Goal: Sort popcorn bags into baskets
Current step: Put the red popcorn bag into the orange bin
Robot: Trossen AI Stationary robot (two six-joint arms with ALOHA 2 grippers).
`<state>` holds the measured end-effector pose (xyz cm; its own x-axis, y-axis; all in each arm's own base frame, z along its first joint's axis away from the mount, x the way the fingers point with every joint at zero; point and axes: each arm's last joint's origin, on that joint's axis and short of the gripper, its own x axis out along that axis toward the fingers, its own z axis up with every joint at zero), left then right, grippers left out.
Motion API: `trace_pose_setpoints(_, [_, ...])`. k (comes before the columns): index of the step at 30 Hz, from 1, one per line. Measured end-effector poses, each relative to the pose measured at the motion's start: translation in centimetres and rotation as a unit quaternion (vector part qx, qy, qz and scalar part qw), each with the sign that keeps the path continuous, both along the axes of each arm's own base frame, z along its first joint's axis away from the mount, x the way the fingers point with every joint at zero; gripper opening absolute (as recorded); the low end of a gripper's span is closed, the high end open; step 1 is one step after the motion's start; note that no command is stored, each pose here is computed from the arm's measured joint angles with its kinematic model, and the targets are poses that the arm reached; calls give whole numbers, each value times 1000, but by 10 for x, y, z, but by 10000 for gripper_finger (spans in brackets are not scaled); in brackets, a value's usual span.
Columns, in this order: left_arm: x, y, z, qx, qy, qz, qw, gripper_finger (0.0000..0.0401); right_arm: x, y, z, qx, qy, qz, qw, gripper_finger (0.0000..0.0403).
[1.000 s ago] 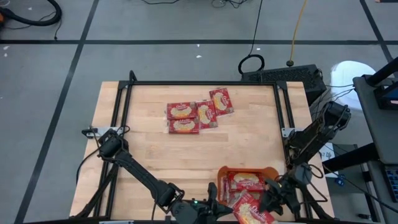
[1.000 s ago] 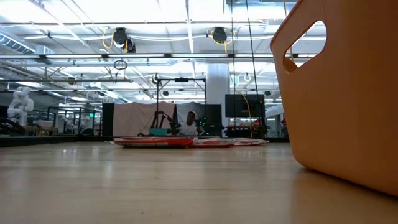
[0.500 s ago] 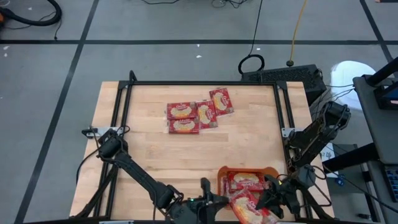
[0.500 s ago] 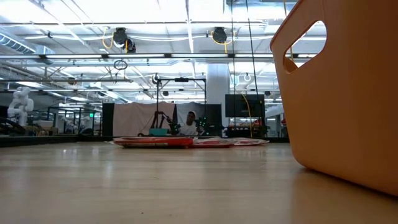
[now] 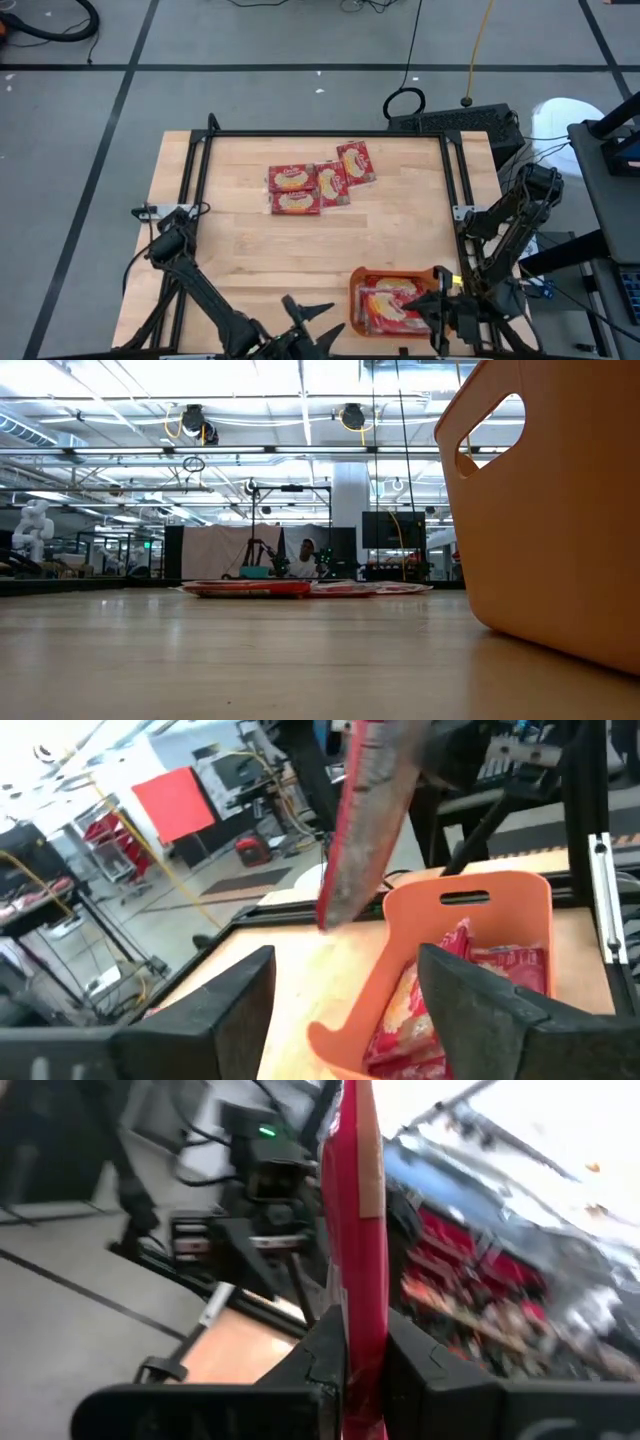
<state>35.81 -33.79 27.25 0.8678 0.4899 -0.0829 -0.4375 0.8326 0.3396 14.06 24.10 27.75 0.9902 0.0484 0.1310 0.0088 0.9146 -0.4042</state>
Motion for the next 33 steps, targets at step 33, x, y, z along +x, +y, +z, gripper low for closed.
trace_pose_setpoints(33, [6,11,-11,-90,-16,3,996,170,13,-14,17,225,369,-49,900,25])
